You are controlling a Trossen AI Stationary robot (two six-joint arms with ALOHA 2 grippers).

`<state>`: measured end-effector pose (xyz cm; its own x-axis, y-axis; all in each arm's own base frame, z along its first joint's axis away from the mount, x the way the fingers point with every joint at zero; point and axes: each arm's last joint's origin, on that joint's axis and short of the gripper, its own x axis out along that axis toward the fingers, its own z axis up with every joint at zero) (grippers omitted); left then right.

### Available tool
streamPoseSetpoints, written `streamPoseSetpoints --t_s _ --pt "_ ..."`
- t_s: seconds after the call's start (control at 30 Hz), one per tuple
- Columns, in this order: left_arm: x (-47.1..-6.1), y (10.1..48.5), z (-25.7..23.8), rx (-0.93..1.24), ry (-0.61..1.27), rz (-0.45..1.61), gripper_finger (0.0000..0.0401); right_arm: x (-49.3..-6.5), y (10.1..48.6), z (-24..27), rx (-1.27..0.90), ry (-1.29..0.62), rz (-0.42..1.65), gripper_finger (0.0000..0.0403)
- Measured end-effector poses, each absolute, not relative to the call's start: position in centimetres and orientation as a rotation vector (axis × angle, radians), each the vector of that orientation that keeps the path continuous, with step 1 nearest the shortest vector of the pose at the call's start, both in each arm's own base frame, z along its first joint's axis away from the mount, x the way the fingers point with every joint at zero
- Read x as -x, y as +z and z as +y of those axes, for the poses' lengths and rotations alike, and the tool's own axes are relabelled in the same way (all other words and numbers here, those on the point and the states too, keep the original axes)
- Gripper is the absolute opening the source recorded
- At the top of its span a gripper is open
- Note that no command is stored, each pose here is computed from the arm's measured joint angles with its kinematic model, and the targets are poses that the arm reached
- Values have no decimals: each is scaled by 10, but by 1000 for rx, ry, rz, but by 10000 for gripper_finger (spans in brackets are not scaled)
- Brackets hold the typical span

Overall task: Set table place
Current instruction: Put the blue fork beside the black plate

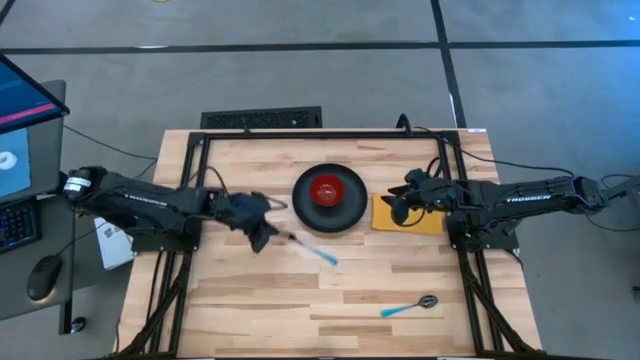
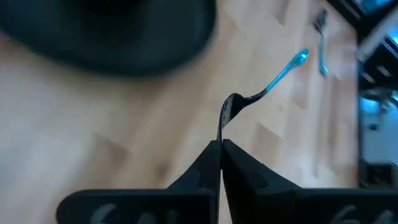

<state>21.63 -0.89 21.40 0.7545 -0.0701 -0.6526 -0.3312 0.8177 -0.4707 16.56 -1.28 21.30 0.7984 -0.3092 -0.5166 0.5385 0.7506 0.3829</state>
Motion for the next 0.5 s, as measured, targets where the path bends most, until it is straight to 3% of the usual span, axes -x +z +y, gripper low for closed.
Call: streamPoseSetpoints --t_s 0.23,0.5 --pt "-224 233 29 512 144 642 0 -175 229 -3 -507 -317 302 221" --pt "-248 264 57 419 96 611 0 -181 228 9 -497 -240 310 221"
